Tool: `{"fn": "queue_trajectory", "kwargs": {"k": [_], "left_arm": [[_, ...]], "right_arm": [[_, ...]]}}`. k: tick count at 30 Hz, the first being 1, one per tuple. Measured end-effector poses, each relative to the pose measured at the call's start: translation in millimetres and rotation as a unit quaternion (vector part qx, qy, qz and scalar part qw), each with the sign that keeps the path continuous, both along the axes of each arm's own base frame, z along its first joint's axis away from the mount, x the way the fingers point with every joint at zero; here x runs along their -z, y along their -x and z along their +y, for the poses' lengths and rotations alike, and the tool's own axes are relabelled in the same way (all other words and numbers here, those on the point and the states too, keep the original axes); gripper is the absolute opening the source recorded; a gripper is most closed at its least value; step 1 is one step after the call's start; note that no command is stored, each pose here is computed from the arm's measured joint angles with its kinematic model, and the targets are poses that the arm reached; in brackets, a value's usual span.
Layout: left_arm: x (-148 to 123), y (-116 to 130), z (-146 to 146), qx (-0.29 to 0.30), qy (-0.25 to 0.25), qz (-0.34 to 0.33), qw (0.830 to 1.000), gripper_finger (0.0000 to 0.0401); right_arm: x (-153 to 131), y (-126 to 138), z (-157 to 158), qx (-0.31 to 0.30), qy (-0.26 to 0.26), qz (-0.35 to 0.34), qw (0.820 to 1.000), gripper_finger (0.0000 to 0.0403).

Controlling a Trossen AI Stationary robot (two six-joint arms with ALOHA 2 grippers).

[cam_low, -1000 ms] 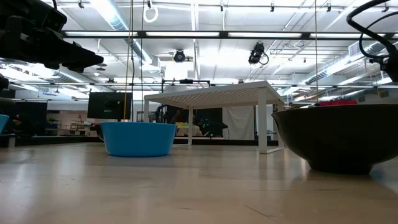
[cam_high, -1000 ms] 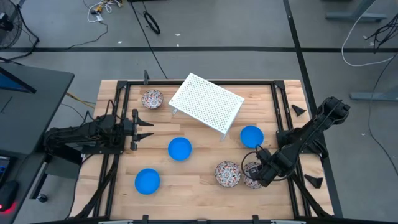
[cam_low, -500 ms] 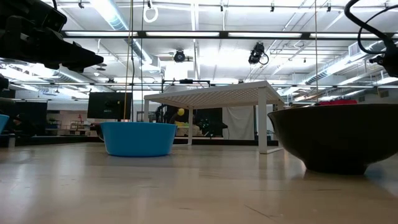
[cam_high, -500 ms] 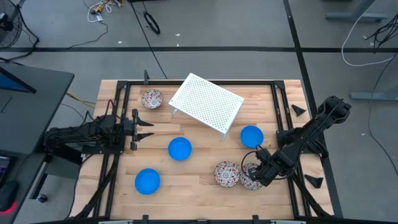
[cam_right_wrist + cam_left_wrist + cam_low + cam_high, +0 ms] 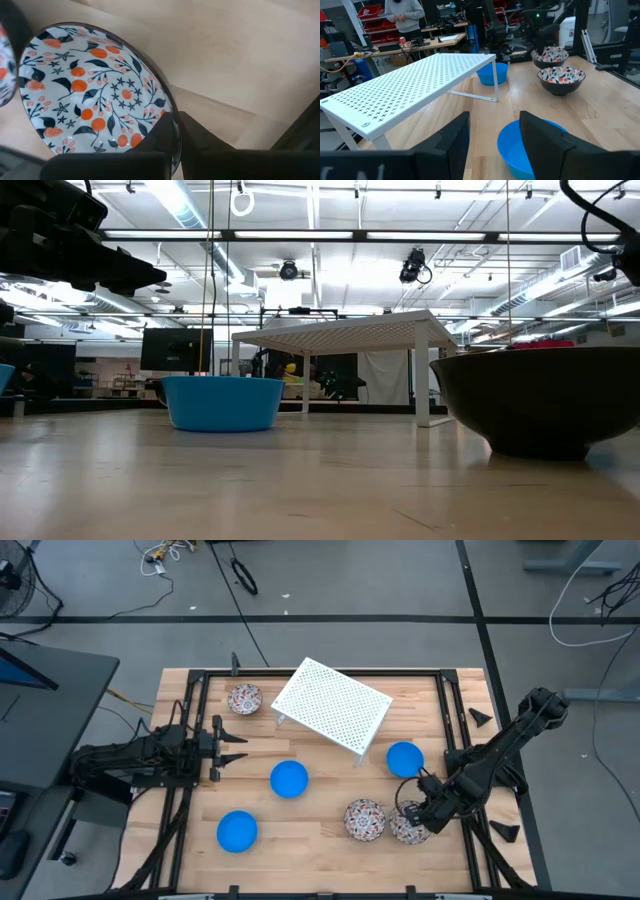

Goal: Pick & Place Mini bowls
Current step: Put the bottom right white patterned bowl on the shelf

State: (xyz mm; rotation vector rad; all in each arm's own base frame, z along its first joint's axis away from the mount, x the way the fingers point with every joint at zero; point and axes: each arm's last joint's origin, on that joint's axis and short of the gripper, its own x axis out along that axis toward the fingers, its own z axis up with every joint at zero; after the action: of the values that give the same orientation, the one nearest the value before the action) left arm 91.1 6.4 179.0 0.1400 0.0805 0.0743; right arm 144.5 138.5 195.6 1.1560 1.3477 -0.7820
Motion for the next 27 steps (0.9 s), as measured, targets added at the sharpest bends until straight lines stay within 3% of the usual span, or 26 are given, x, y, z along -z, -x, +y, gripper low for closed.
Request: {"fn": "queue_trajectory", "kwargs": {"k": [16, 27], "left_arm": [[0.0, 0.0, 0.0, 0.000, 0.000, 0.000, 1.000, 0.0177], [0.1, 0.0, 0.0, 0.000, 0.000, 0.000, 1.000, 0.0177]], "right_arm": [[-26.8, 12.4, -9.5, -0.062, -0.064, -0.052, 0.995, 0.0011], [-57.0, 16.3, -14.3, -0.171, -0.065, -0.071, 0.980, 0.0010]]}}
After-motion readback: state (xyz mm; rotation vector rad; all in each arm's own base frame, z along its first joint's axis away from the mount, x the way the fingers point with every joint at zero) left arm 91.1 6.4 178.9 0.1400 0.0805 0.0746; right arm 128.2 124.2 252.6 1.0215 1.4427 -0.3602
